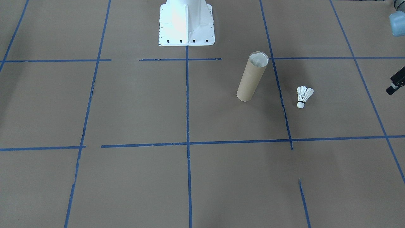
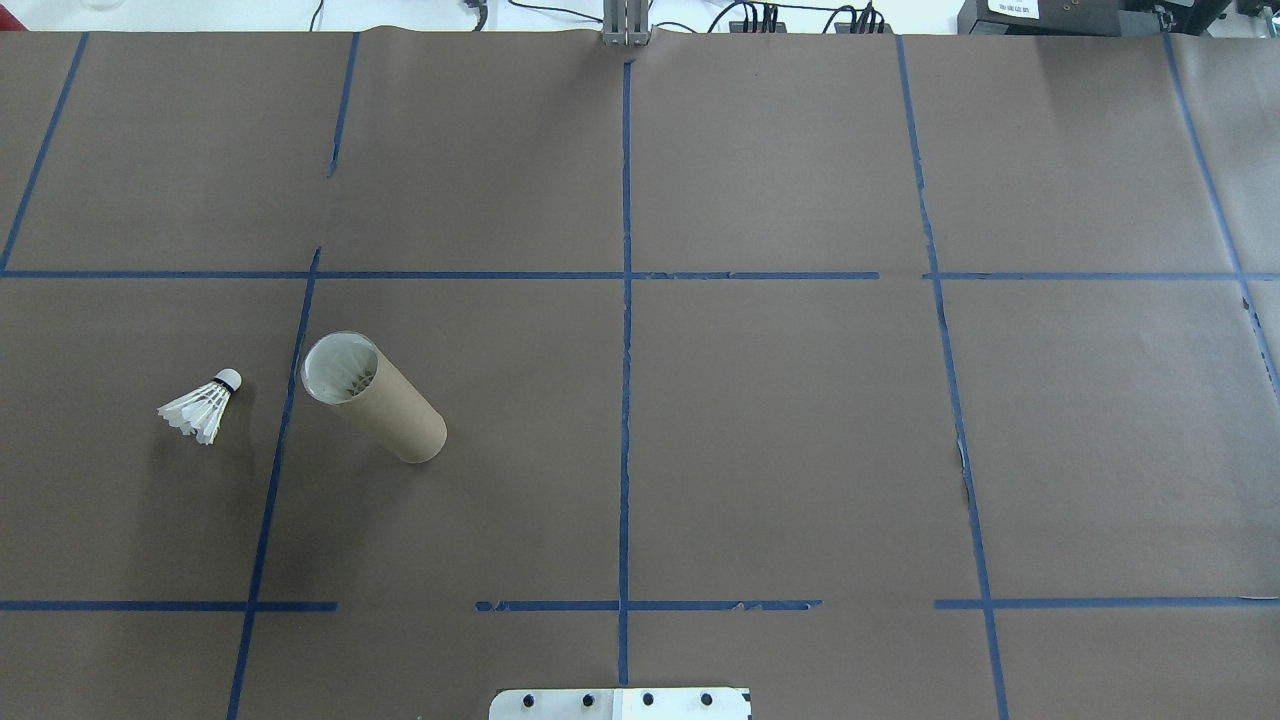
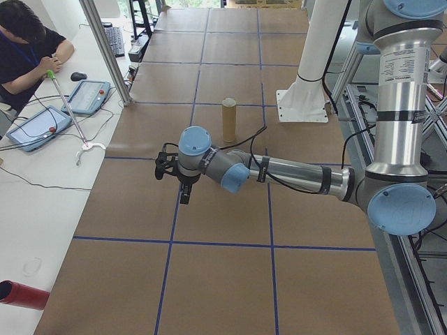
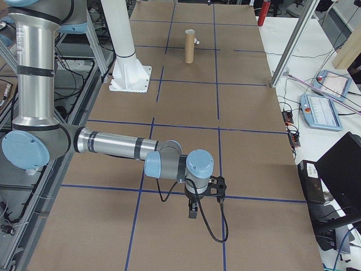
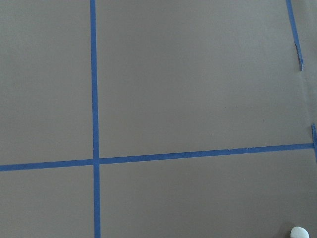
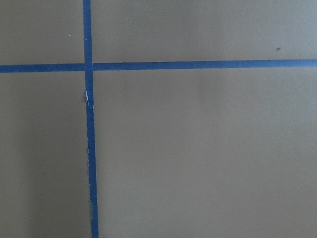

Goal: Collect badminton balls into bucket

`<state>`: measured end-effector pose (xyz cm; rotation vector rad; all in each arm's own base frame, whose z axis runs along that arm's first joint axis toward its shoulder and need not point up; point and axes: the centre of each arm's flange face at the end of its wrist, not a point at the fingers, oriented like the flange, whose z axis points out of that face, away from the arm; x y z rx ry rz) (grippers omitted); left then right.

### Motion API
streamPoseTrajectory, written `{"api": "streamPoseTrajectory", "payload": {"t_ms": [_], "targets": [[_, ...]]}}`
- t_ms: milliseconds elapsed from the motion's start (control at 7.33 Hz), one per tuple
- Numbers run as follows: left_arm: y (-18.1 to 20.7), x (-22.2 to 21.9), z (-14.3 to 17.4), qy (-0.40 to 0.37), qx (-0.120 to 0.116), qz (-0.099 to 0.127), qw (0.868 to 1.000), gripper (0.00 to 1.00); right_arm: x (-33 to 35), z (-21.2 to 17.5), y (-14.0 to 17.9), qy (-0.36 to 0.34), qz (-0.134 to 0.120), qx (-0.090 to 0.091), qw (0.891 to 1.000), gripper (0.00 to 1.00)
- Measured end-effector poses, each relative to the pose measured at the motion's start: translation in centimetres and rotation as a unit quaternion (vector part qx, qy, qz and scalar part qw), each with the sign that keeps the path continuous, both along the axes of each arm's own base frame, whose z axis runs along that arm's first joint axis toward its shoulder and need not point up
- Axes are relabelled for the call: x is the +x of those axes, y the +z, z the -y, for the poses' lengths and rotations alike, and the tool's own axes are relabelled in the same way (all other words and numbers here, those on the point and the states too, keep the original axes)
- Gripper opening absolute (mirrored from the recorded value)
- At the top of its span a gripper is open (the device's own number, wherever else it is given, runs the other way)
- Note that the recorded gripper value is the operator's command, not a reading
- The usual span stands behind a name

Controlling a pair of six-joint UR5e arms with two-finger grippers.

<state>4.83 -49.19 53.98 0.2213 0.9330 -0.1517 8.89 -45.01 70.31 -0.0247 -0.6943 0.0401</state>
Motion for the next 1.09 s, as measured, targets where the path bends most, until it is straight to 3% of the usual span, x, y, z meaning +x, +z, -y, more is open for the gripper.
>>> {"api": "streamPoseTrajectory", "payload": {"t_ms": [273,682,818,1091], "targets": [[-0.7,5.3,-2.3,-0.046,-0.063,-0.059,0.995,1.00,0.0,0.0,0.0,0.000,0.000,0.000,1.000,1.00],[0.0,8.4,-8.7,-0.131,-0.157,-0.177,0.963,1.00,0.0,0.0,0.0,0.000,0.000,0.000,1.000,1.00],[0.0,10.5,-9.7,-0.160,-0.181,-0.198,0.950,1.00,0.0,0.0,0.0,0.000,0.000,0.000,1.000,1.00],[-0.2,15.6,-11.3,-0.211,-0.219,-0.217,0.928,1.00,0.0,0.0,0.0,0.000,0.000,0.000,1.000,1.00]]}}
